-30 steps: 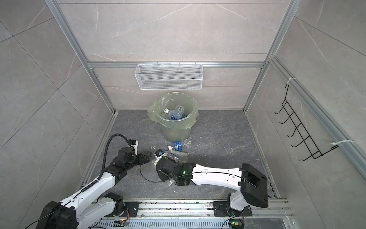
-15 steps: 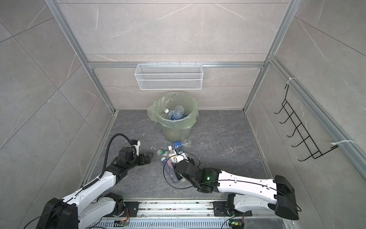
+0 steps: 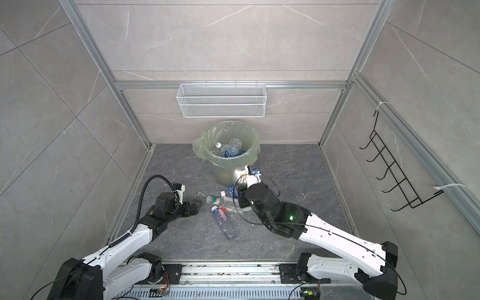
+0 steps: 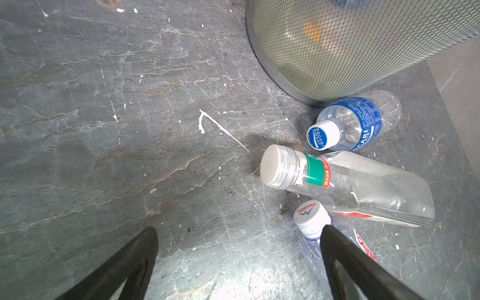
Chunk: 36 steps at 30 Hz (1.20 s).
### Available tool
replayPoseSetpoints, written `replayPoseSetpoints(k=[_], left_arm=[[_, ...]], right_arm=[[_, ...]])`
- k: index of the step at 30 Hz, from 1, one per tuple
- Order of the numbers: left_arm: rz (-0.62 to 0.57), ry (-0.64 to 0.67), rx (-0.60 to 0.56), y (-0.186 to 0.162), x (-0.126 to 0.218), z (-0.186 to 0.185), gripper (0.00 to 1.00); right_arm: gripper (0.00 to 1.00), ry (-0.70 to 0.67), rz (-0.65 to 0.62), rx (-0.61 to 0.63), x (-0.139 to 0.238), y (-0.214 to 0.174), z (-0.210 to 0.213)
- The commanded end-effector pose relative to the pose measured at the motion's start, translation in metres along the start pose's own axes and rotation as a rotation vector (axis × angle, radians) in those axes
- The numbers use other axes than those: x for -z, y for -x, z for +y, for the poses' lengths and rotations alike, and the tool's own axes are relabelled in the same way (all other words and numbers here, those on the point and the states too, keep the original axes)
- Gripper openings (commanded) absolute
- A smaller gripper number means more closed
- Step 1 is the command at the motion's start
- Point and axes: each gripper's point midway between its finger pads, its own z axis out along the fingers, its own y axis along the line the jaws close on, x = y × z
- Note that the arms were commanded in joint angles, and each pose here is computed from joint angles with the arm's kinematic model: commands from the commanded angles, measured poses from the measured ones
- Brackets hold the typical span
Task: Throw the plastic bottles in the bin
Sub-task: 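Close the right gripper on the crane-label bottle and lift it toward the bin, then release the crane-label bottle into the bin with the right gripper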
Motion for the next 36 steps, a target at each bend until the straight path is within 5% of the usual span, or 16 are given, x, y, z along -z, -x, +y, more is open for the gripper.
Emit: replayPoseSetpoints(k=[1, 3, 5, 7, 20, 36], left_arm=[[-0.043, -0.049, -0.044, 0.015, 0.002, -0.013, 0.99], [-0.048, -0.051, -0.044, 0.015, 0.002, -0.013, 0.99], [-0.050, -0.048, -0.043, 0.015, 0.003, -0.013, 0.99], [-0.047, -0.046, -0.042, 0.015, 0.003, -0.012, 0.99], [-0.051, -0.047, -0.041, 0.015, 0.002, -0.012, 0.99], [-0.019, -0.030, -0.003, 0.010, 0.004, -0.013, 1.00]], right_arm=[[0.49, 0.058, -0.072, 0.002, -0.034, 0.071, 0.015], [0.55, 0.084, -0.096, -0.032, -0.061, 0.115, 0.022], [0.83, 0.026, -0.078, -0.052, -0.100, 0.142, 0.017], [0.98, -0.069, -0.056, -0.070, -0.123, 0.156, 0.004], [0.99, -0.067, -0.141, -0.089, -0.079, 0.157, -0.017], [0.99, -0.126, 0.026, -0.063, -0.035, 0.032, -0.069]])
